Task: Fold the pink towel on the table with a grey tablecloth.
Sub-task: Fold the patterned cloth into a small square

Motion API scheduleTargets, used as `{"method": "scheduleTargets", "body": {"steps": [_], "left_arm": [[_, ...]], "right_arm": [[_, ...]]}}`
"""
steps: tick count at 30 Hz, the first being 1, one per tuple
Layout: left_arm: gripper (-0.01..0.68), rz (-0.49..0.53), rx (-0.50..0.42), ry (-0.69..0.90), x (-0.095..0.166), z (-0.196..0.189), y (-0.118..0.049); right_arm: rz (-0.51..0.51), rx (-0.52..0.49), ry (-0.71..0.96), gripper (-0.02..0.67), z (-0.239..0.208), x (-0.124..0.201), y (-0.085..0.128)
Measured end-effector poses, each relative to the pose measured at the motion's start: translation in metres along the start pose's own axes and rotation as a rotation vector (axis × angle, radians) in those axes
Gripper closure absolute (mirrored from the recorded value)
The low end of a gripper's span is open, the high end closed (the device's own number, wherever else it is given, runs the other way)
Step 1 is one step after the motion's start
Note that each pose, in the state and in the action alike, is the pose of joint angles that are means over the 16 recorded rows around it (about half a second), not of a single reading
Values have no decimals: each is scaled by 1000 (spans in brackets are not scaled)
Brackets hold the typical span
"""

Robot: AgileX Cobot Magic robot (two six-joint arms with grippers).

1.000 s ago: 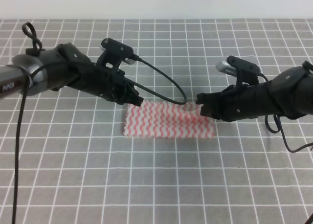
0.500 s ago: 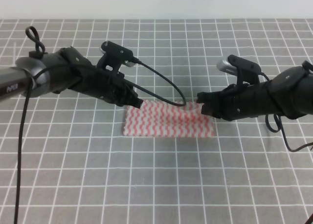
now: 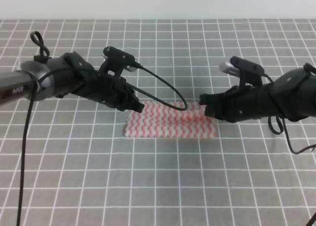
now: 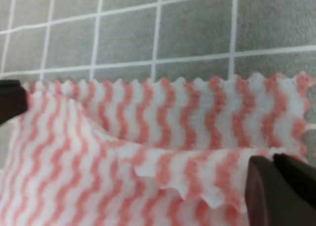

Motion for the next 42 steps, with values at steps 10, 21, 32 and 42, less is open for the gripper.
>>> {"method": "scheduleTargets", "body": {"steps": [10,21,32,42], "left_arm": [[677,0,-2,2,1,2,0],[672,1,25,23,4,2,-3],[595,1,24,23,4,3,-2],[536,6,-33,-31,-5,-3,3]], "right_arm": [[26,15,-7,662,6,1,-5],[65,15,-28,645,6,-1,-5],[57,20,-70,465,6,-10,-3],[27,-8,-86,382,4,-21,4]]}}
Point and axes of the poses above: a point on each arm's last joint axis where the gripper is mounted, z pointing out along that axis toward the gripper, y along the wrist's bending axis when the last joint is at zero, x = y × z, the point moved 2 cm from there along z, pointing out along that axis toward the gripper, and after that the axes turned 1 degree about z, right-handed, at the moved point
